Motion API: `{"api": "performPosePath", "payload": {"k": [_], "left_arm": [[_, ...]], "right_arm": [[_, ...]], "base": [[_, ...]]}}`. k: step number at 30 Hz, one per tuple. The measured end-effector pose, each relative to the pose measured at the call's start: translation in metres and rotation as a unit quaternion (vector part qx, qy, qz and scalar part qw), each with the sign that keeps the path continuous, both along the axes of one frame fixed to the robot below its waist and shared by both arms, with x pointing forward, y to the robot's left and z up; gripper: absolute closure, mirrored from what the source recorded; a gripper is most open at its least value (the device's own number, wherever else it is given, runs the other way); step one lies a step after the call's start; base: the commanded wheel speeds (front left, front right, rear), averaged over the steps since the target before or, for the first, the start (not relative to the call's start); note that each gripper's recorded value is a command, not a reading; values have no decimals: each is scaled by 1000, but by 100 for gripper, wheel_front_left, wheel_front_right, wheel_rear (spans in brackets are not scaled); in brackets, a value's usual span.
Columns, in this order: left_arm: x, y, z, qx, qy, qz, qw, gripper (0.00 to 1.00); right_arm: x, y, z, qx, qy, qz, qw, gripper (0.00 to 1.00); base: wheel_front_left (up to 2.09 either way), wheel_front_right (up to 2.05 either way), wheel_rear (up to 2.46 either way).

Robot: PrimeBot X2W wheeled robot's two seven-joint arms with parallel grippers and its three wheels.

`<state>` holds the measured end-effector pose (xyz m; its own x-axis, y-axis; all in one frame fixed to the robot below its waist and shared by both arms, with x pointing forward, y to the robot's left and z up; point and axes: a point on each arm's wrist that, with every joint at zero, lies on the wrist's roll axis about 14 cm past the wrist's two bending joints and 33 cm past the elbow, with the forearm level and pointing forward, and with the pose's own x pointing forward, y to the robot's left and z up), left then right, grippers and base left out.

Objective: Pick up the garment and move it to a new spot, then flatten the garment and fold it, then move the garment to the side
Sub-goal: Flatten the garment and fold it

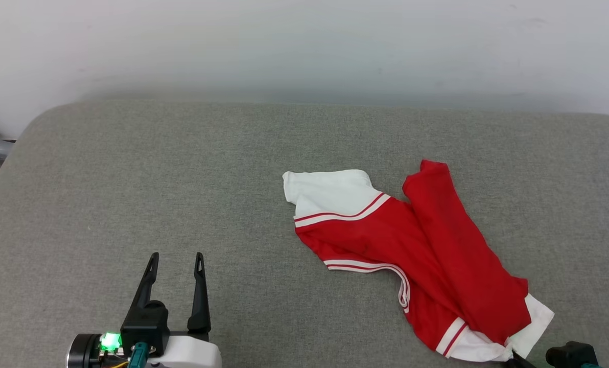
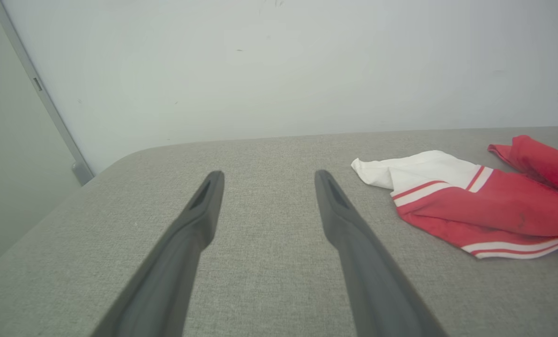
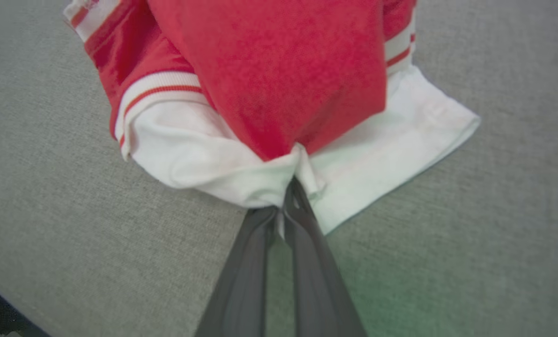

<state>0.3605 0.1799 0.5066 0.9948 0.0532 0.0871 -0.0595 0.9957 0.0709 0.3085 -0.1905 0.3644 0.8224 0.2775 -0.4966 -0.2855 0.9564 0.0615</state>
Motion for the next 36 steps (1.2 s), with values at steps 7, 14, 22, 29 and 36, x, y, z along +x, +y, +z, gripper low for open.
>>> {"api": "performPosePath", "payload": {"k": [7, 14, 22, 29, 36], "left_arm": [[-2, -2, 2, 1, -2, -4, 1000, 0], [-5, -1, 6, 3, -9, -5, 1000, 0], [-11, 4, 9, 4, -14, 3, 1000, 0], [-11, 5, 9, 4, -14, 6, 1000, 0], [-3, 7, 8, 8, -12, 7, 1000, 0]], "right_arm": [[23, -12, 45, 10, -89, -36, 995, 0], [42, -13, 111, 12, -190, -44, 981, 0], [55, -7, 179, -10, -269, -24, 963, 0], [76, 4, 218, -46, -295, 20, 954, 0], [116, 17, 230, -87, -261, 72, 959, 0]], "base": [[0, 0, 0], [0, 0, 0], [0, 0, 0], [0, 0, 0], [0, 0, 0]]}}
